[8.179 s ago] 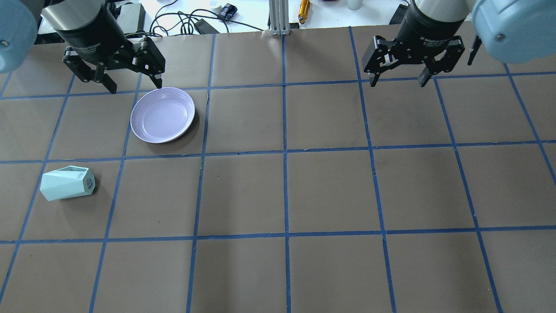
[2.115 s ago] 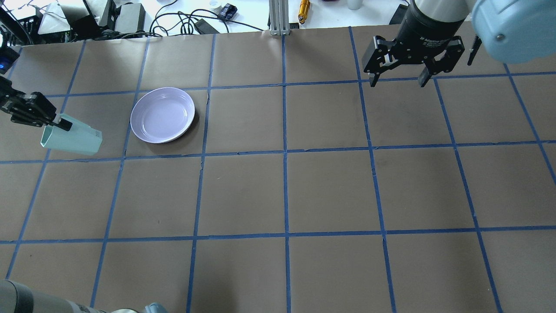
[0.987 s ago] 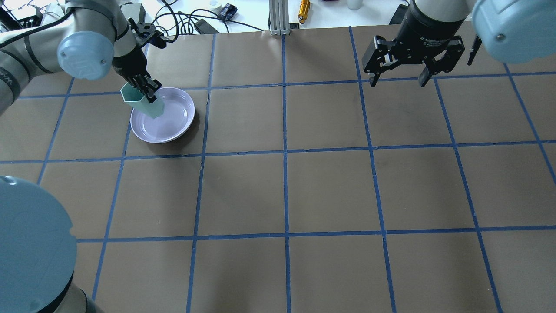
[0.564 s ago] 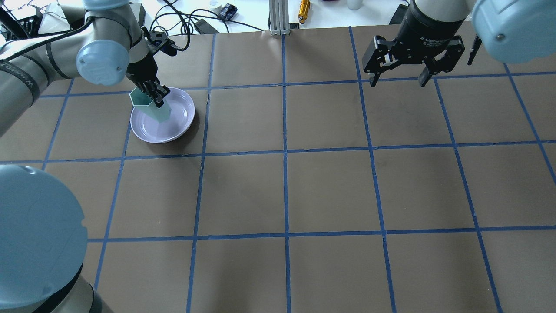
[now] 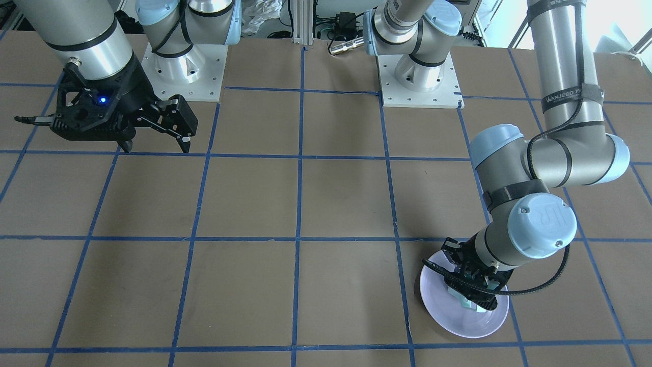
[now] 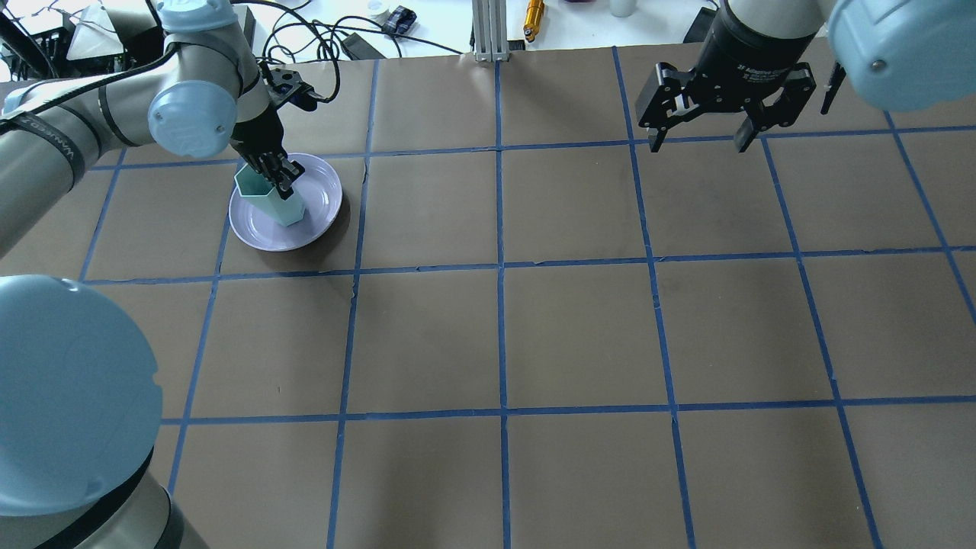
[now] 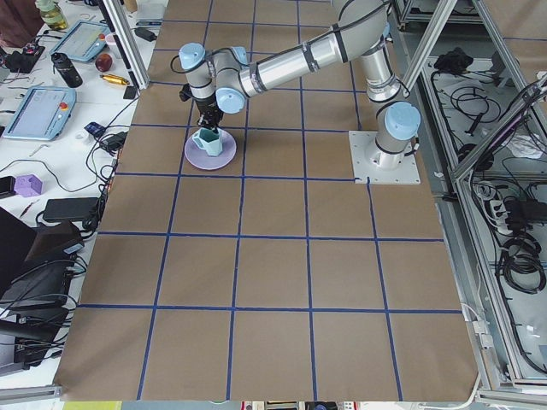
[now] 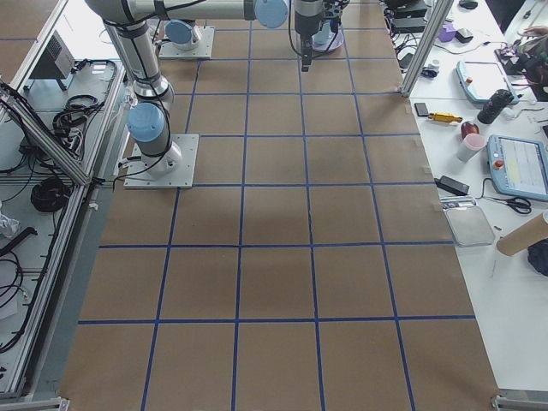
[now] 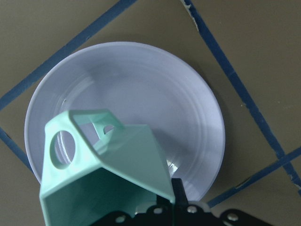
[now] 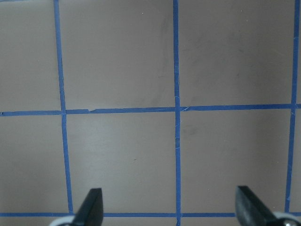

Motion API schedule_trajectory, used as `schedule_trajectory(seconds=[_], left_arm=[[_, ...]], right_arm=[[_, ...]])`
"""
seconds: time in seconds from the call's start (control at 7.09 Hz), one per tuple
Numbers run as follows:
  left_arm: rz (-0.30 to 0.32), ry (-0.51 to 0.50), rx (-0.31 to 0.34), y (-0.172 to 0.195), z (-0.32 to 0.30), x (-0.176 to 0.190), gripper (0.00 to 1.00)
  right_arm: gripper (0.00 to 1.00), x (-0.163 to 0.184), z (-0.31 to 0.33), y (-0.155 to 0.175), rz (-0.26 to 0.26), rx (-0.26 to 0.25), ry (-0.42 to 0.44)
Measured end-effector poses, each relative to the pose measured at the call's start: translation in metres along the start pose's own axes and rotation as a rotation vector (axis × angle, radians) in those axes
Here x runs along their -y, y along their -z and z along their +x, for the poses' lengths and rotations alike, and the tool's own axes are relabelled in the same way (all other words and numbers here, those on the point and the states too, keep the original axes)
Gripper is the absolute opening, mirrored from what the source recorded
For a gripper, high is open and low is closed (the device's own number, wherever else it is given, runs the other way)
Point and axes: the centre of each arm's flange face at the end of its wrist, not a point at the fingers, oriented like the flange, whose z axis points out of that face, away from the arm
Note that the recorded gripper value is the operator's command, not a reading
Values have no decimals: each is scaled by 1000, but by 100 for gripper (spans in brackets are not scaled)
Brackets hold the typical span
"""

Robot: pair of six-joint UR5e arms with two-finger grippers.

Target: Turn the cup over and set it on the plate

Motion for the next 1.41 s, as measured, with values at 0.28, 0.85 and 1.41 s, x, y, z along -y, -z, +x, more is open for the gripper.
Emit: schedule_trajectory(seconds=[0.28,0.85,1.41], left_arm=[[-7,1,-7,-2,2,-2,100],[-18,209,-15,80,28,-35,100],[45,431,10,192,93,-97,100]], right_arm=[[100,0,0,0,0,0,0],[100,0,0,0,0,1,-1],[100,0,0,0,0,0,-1]])
